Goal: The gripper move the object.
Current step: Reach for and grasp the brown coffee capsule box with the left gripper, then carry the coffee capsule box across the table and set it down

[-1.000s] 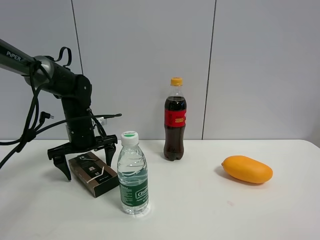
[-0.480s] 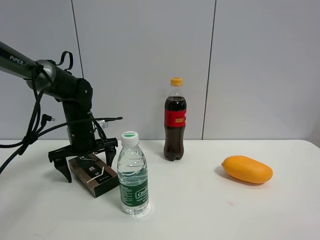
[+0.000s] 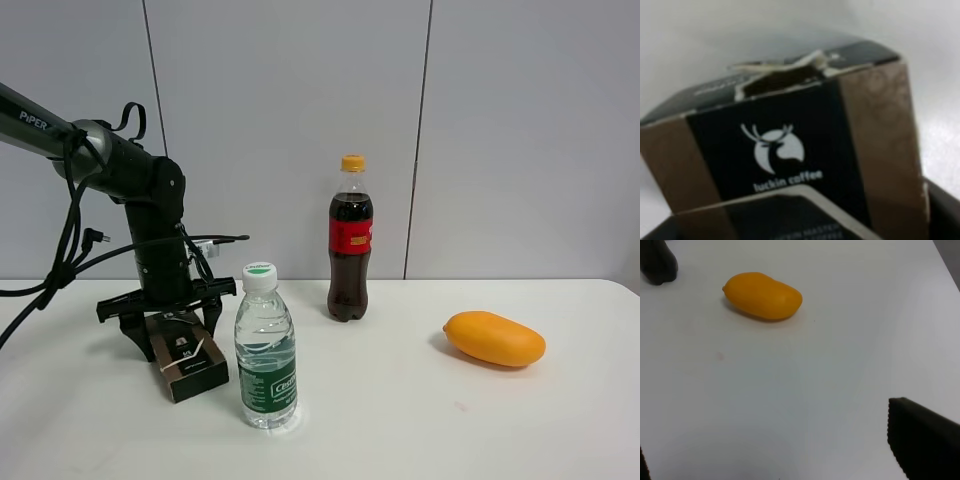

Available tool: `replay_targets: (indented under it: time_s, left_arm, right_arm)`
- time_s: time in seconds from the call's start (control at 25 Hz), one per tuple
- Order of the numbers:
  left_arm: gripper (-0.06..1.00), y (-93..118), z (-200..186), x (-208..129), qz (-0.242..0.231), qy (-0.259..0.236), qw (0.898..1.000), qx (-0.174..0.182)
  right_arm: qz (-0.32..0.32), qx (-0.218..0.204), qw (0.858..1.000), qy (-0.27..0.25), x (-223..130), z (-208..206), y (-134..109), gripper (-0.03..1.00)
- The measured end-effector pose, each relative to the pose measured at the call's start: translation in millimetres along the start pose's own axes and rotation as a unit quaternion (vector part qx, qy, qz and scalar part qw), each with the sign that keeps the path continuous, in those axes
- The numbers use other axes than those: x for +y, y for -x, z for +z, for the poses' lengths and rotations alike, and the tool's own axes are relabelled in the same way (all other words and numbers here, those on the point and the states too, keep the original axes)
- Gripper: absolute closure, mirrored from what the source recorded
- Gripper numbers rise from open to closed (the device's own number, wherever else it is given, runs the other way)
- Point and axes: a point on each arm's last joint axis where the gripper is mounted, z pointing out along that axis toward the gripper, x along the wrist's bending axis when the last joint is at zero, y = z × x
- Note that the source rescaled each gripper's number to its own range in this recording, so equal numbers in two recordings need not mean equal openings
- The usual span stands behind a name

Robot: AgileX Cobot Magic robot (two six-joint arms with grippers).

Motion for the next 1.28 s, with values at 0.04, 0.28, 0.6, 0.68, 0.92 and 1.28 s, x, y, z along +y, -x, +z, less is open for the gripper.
replay_targets:
  time_s: [0.04,0.28,0.6,0.68,0.92,1.28]
  left_arm:
    - [0.94,0.0,0.0,0.0,0.01,0.0,1.0,0.0]
    - [0.94,-2.0,-10.8,3.1,0.068,0.019,0.997,0.012]
    - [0.94,-14.3,-93.0,18.4,0.121,0.112,0.986,0.005]
    - [0.94,-17.1,-119.6,18.8,0.137,0.137,0.981,-0.002]
    - [0.94,-20.7,-226.9,8.9,0.204,0.236,0.95,-0.024]
    - [0.94,10.8,-347.9,-41.5,0.427,0.348,0.834,-0.022]
  right_arm:
    - [0.0,0.0,1.0,0.0,0.0,0.0,0.0,-0.03]
    - [0.0,0.0,1.0,0.0,0.0,0.0,0.0,-0.03]
    - [0.0,0.0,1.0,0.0,0.0,0.0,0.0,-0.03]
    - [0.0,0.0,1.0,0.0,0.0,0.0,0.0,-0.03]
    - [0.0,0.0,1.0,0.0,0.0,0.0,0.0,-0.03]
    - [0.0,0.0,1.0,0.0,0.0,0.0,0.0,-0.03]
